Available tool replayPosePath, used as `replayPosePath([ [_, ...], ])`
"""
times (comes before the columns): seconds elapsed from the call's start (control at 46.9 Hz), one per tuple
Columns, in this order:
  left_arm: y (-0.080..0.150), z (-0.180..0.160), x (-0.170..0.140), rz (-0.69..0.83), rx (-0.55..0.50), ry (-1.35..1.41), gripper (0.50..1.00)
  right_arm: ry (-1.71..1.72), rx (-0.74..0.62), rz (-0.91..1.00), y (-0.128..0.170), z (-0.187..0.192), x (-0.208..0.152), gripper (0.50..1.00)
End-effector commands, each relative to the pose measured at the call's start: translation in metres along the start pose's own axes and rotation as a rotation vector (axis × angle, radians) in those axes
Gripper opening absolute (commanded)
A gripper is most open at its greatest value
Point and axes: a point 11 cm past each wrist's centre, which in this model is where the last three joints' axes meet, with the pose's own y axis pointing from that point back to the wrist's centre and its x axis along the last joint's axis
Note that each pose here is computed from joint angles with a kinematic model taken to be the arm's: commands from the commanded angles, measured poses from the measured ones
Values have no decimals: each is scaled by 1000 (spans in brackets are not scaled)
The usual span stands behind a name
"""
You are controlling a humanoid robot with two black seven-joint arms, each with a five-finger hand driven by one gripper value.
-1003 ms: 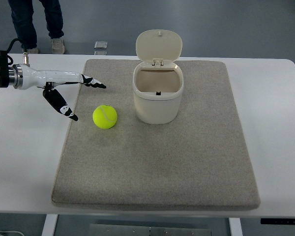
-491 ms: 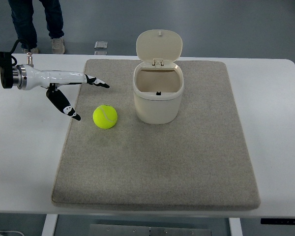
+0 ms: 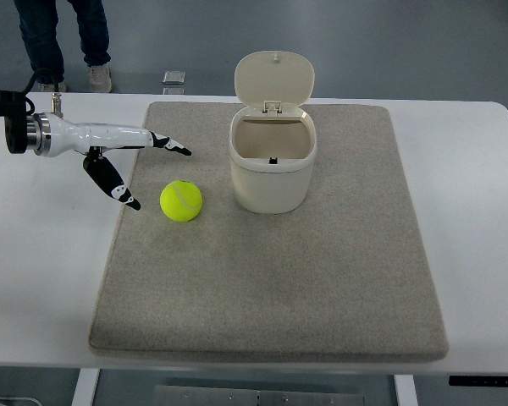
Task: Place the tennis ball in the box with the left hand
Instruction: 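Open the left hand fingers and position them above the tennis ball, then lower the left hand around the tennis ball and close the fingers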
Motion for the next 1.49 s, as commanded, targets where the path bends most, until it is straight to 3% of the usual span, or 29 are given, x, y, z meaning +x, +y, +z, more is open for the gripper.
replayPosePath([
  [0.0,0,-1,-1,-10,12,-25,990,0,0,0,0,0,0,938],
  [0.854,-44,23,-27,-94,1,-287,971,0,0,0,0,0,0,938],
  [1.046,-49,26,-30,-97,-6,-295,934,0,0,0,0,0,0,938],
  [1.302,-49,22,-29,-102,15,-325,823,0,0,0,0,0,0,938],
  [1.473,-48,17,-27,-91,29,-320,778,0,0,0,0,0,0,938],
])
